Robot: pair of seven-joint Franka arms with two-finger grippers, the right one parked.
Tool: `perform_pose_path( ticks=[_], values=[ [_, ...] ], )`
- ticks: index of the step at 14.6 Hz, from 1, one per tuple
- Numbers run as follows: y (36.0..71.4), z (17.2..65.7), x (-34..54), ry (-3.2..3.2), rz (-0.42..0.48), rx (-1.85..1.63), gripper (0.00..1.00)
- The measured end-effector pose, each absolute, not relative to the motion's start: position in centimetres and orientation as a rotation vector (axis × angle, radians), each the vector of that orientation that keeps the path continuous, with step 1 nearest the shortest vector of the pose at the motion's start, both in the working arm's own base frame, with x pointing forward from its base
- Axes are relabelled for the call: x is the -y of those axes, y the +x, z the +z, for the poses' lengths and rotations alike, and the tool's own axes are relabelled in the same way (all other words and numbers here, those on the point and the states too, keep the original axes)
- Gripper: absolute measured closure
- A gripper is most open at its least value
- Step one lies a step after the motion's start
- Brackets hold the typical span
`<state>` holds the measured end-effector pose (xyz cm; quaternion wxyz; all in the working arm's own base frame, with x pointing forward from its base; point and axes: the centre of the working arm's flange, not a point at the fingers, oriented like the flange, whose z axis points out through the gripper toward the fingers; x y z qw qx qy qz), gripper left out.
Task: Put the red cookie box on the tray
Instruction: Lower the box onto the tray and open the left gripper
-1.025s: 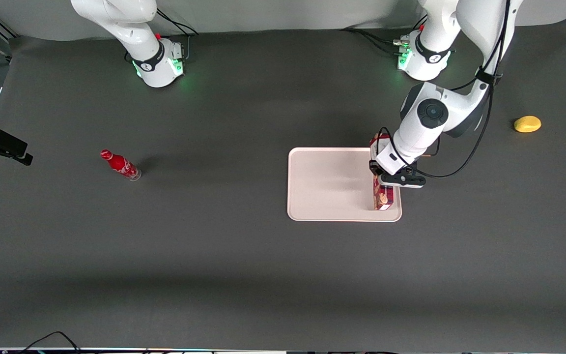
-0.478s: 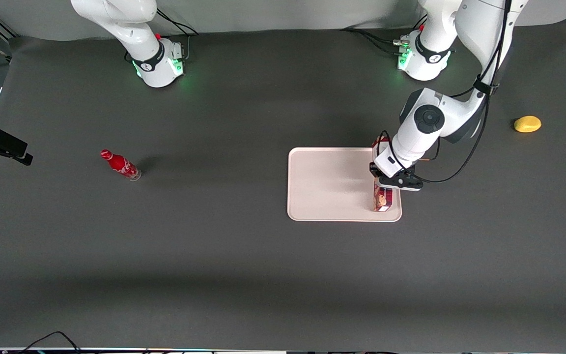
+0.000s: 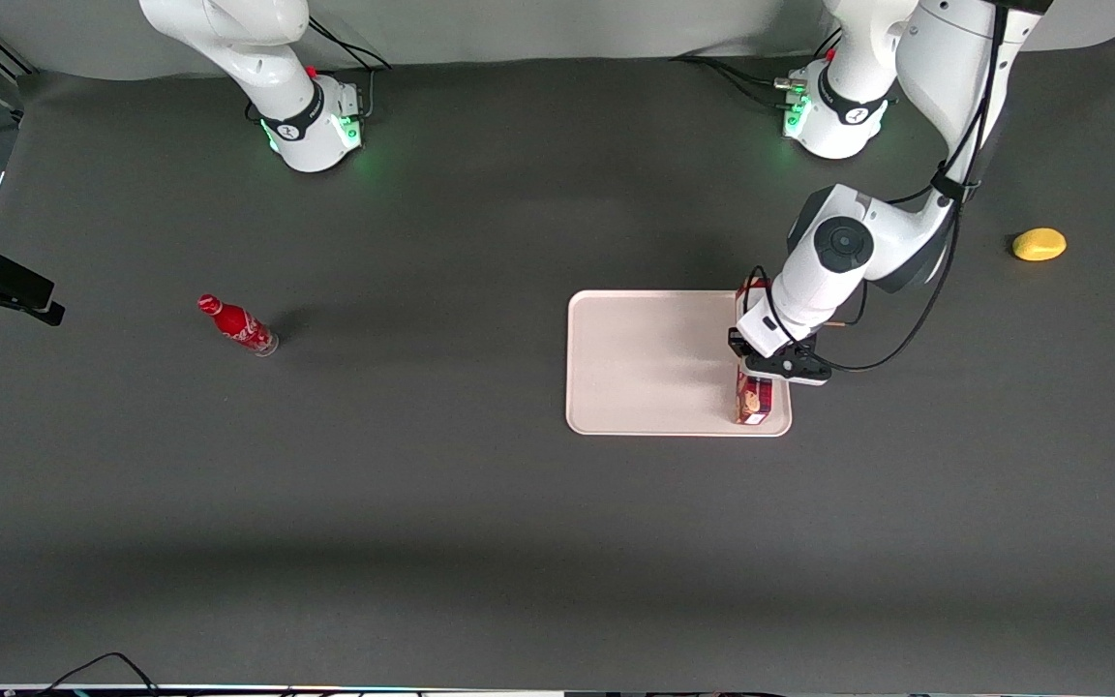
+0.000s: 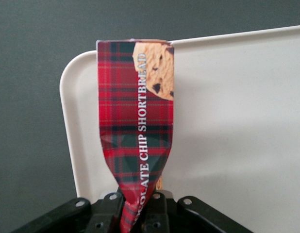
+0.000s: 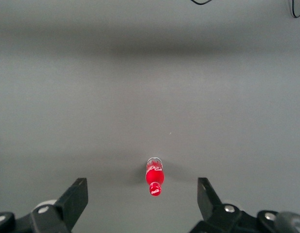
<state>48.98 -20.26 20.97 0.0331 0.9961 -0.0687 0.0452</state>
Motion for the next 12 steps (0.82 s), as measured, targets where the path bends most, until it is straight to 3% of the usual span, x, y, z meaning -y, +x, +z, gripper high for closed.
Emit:
perform_pose_path(
  ticks=[5, 12],
  values=[
    [49.3, 20.8, 19.9, 3.068, 0.151, 0.215, 0.84],
    [50.6, 21.4, 20.0, 3.06, 0.184, 0.204, 0.15]
  ],
)
